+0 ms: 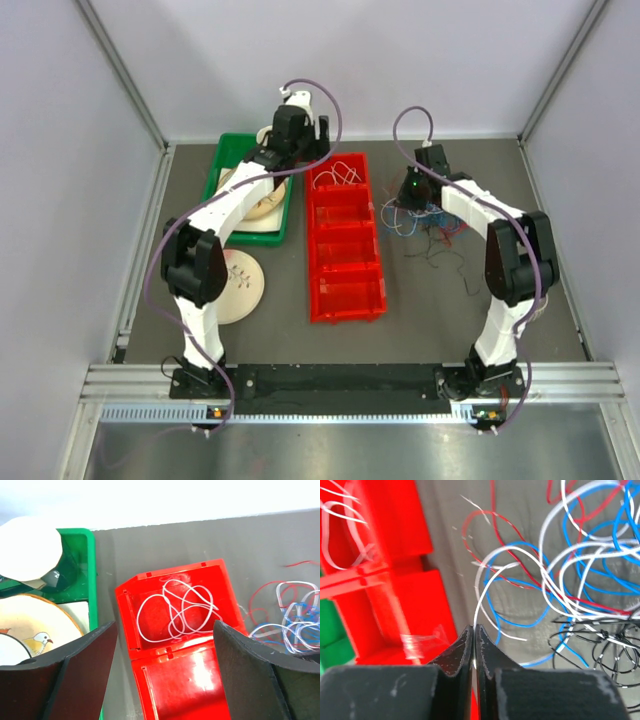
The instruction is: Untangle the cables
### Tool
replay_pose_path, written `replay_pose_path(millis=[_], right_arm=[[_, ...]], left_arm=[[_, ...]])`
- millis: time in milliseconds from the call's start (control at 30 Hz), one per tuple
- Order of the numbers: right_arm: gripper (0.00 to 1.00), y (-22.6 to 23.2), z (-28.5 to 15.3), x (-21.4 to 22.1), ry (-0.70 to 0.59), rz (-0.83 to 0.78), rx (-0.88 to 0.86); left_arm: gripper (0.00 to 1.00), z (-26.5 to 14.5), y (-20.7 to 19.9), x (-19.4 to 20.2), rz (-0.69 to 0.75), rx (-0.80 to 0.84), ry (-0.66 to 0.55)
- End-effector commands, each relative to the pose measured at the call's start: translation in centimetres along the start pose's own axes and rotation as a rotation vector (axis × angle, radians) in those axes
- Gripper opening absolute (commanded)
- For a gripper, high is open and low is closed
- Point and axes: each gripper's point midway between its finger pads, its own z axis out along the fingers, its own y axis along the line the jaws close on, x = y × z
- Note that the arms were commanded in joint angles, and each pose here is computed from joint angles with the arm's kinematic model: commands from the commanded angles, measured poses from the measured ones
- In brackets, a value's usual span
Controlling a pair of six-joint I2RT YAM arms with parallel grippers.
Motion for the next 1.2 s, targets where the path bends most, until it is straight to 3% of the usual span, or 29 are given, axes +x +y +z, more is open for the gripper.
replay_pose_path(millis=[0,167,300,433,567,600,700,867,1033,1167], right_arm=[[0.00,4.7,-4.9,-5.5,-0.162,-0.020,-0.136],[0.00,8.6,-14.5,-9.6,-0.354,-0.041,-0.272],[0.00,11.8,-24.5,-12.3,-0.532,-0.076,-0.413],[0.00,13.4,-29.4,-12.8,-0.602,-0.098,-0.498],[0.00,13.2,-31.0,-13.1,-0.637,-0.069,-0.500],[0.00,13.2,-31.2,-13.1,-0.640,-0.068,-0.501],[0.00,13.4,-31.3,-13.0,-0.632,-0.063,-0.514],[0.00,14.0,-32.0,-13.0,-0.626,-0.050,-0.543],[0.00,14.4,-32.7,-13.1,-0.628,-0.047,-0.562],[0.00,14.5,-33.1,-13.0,-0.629,-0.046,-0.570]], left_arm=[[0.83,-2.0,-1.2,-1.8,-0.039,0.064,-0.050],[0.83,-2.6,-4.7,1.0,-0.063,0.282,0.070],[0.82,-3.7,-6.9,1.9,-0.050,0.429,0.089],[0.81,-6.3,-10.4,2.9,-0.032,0.671,0.133],[0.80,-8.2,-12.0,5.2,-0.065,0.816,0.124],[0.80,-8.9,-12.9,4.1,-0.053,0.864,0.054],[0.81,-10.2,-14.4,4.9,-0.030,0.910,0.002],[0.82,-11.0,-17.5,6.0,0.110,0.915,-0.082],[0.83,-11.4,-19.9,4.6,0.143,0.910,-0.244],[0.82,-9.4,-21.2,5.1,0.167,0.832,-0.270]])
